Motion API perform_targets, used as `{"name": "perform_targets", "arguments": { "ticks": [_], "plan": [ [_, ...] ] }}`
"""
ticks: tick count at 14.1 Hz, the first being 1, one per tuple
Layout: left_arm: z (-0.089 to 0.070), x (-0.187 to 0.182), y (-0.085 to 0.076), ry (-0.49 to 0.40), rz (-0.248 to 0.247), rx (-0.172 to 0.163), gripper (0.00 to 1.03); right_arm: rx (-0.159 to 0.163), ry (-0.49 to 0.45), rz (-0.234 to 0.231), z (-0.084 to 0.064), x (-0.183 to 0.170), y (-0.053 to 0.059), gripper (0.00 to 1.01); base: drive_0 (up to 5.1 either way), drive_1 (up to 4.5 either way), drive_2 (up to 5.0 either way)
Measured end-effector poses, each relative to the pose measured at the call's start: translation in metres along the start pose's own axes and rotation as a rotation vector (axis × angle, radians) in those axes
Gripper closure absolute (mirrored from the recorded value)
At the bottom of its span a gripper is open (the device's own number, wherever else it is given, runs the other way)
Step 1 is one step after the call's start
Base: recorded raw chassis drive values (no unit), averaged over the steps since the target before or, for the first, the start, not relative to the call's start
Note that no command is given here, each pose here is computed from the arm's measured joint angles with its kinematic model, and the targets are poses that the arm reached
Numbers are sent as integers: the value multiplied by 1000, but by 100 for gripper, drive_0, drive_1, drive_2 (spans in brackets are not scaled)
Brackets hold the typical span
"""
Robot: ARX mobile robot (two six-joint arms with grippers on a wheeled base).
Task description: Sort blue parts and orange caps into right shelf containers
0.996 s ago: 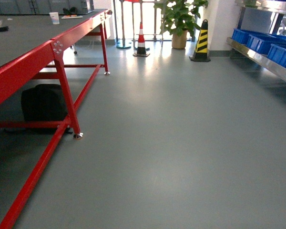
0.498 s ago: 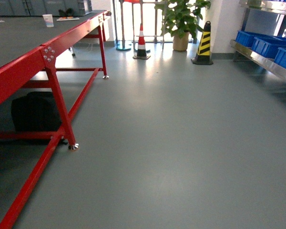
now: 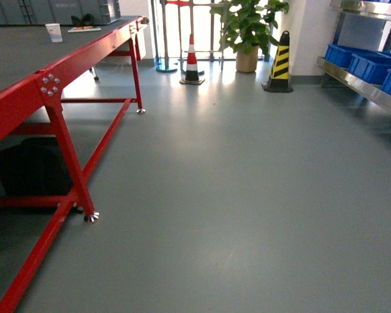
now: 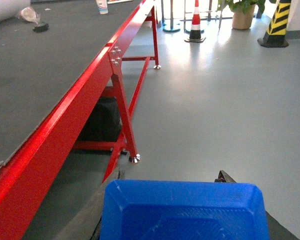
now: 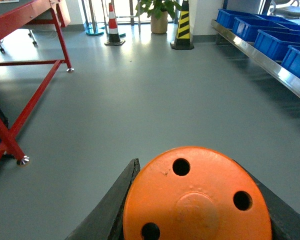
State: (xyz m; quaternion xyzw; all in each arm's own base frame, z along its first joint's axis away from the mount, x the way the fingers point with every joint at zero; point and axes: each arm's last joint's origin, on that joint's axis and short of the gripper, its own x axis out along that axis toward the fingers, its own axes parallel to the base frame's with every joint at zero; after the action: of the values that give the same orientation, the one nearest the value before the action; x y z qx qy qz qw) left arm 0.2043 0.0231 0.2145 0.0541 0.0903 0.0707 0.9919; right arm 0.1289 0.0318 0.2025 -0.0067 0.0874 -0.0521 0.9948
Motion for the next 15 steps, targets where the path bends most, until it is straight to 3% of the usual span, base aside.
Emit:
{"name": "perform_targets", "arguments": {
  "ticks": [15],
  "plan": [
    [0,0,0,2,0,0,59,0,1,0,0,0,0,58,1,430,-428]
  ]
}}
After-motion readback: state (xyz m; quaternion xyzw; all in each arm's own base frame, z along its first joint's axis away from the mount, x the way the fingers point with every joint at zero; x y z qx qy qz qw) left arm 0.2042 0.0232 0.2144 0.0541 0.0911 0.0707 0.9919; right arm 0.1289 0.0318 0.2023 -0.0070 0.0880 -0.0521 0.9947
